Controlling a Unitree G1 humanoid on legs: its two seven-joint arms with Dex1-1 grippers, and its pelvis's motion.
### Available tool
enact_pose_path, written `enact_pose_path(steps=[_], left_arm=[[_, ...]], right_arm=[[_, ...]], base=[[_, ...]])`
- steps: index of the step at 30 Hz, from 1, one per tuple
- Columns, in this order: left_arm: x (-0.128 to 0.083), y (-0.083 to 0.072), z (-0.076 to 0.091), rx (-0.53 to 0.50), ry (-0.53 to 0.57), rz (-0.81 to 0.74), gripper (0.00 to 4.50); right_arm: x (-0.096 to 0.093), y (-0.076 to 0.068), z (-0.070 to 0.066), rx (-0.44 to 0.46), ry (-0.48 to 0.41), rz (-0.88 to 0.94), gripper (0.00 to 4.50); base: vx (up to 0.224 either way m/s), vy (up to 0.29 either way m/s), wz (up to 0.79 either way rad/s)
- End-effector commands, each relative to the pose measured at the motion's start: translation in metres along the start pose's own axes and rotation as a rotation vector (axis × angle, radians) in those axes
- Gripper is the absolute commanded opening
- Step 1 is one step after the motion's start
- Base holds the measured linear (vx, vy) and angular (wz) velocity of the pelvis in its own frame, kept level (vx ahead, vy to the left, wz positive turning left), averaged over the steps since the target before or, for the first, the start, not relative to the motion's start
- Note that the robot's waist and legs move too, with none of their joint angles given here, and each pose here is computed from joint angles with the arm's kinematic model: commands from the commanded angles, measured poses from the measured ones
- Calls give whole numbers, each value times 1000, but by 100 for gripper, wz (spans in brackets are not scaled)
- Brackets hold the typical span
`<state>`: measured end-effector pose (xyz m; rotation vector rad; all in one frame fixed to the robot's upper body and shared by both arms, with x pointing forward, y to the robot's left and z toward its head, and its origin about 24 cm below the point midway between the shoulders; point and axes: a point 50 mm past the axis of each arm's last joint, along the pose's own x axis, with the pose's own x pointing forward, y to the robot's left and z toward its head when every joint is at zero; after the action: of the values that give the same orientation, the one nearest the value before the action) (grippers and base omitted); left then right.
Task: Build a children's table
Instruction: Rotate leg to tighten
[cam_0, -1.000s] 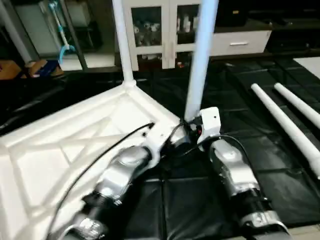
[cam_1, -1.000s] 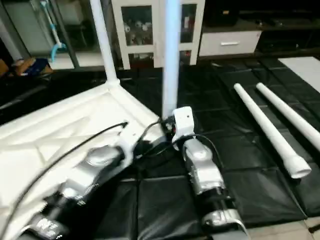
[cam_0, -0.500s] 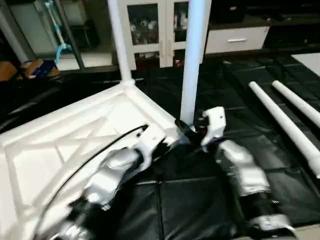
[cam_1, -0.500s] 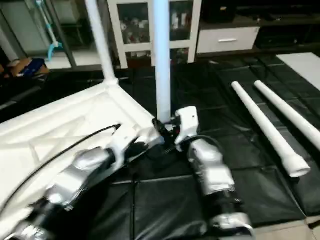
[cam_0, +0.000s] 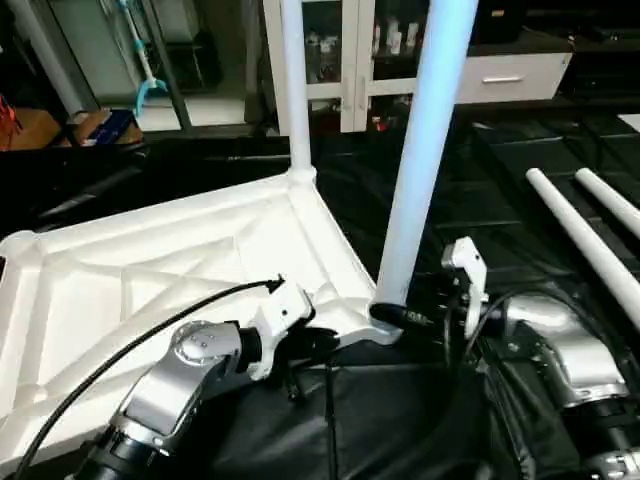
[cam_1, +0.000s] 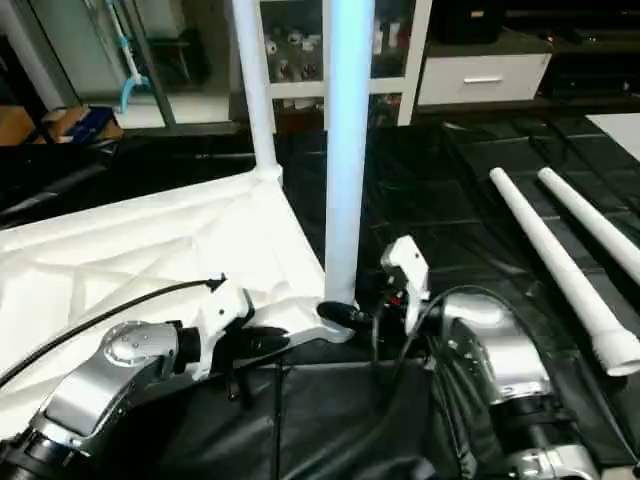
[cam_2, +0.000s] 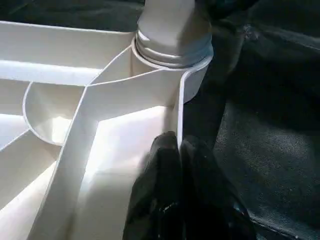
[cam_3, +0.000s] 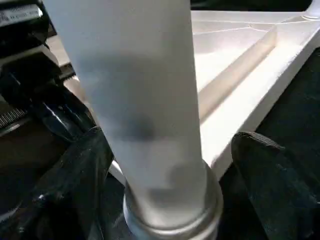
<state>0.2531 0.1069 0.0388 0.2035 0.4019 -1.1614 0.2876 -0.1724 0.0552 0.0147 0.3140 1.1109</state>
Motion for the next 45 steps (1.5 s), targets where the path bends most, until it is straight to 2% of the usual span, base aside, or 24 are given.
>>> enact_pose_path(steps=[1,5,11,12,14,21,26,30,36,41,42,43,45], left_arm=[[1,-3,2,0,-23,-27,0],[0,-2,0,17,4,-19,0],[-1,1,0,31,17,-12,0],[-1,1,0,31,17,-12,0],[-1,0,0,31,17,-11,0],[0,1,0,32,19,-9,0],[-1,1,0,29,20,-6,0],[-1,1,0,30,22,-7,0],[-1,1,0,26,22,4,0],[11,14,-1,8,55,142,0],[11,14,-1,8,55,142,0],[20,20,3,5,60,206,0],[29,27,8,-21,62,276,0]], right_arm=[[2,0,3,-37,8,-1,400],[4,1,2,-67,29,1,400],[8,1,3,-65,24,15,400],[7,0,3,-66,26,15,375],[7,-1,2,-68,37,12,375],[9,-1,-3,-53,68,37,298],[12,-4,-5,-66,84,25,268],[15,-4,-1,-58,54,33,257],[16,-6,-2,-49,29,3,255],[32,-19,-16,20,-1,-326,254],[32,-19,-16,20,-1,-326,254],[42,-18,-22,57,-6,-418,254],[54,-16,-25,84,-3,-494,254]], base=[[0,0,0],[0,0,0],[0,0,0],[0,0,0],[0,0,0],[0,0,0],[0,0,0],[0,0,0],[0,0,0],[0,0,0],[0,0,0],[0,0,0],[0,0,0]])
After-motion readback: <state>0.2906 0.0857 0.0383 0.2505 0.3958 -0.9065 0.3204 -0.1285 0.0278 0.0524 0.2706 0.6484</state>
